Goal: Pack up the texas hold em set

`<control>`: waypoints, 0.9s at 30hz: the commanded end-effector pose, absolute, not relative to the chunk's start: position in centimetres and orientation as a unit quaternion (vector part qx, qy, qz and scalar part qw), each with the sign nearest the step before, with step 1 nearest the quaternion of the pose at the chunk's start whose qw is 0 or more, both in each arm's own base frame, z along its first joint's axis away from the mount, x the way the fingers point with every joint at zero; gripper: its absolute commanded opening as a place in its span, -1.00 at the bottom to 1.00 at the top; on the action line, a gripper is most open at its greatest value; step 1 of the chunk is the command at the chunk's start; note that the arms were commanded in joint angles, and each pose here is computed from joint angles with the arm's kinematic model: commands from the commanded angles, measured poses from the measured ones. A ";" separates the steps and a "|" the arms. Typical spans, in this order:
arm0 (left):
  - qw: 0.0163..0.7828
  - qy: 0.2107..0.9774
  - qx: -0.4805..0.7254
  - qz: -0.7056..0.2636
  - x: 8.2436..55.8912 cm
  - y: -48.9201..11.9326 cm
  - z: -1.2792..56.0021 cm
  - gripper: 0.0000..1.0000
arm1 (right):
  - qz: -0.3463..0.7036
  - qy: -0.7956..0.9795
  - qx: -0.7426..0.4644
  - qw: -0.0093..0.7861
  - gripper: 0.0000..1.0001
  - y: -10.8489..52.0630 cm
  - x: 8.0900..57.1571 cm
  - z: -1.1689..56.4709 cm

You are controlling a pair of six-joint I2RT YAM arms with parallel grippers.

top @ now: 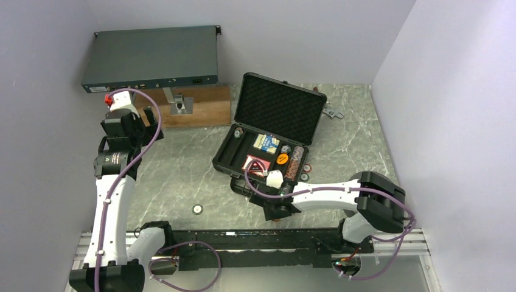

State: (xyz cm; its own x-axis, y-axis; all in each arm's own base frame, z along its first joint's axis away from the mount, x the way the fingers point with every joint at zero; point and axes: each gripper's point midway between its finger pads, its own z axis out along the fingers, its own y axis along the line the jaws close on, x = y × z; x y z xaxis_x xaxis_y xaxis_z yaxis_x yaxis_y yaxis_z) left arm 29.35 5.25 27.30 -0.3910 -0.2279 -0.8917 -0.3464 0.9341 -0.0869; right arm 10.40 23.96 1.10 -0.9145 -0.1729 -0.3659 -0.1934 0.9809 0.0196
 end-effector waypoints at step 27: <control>0.552 0.815 -0.167 0.054 29.6 5.2 28.9 0.90 | 0.037 0.956 -0.119 0.266 -1.00 26.4 13.7 9.9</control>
State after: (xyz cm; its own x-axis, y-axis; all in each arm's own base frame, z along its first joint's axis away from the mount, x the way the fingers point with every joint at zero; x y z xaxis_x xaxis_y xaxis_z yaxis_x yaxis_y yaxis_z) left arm 29.29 5.25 27.42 -0.3872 -0.2276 -0.8935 -0.3464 0.9340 -0.0878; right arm 12.12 26.39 7.21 -0.8693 -0.2059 -0.4494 -0.2436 0.9695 0.0270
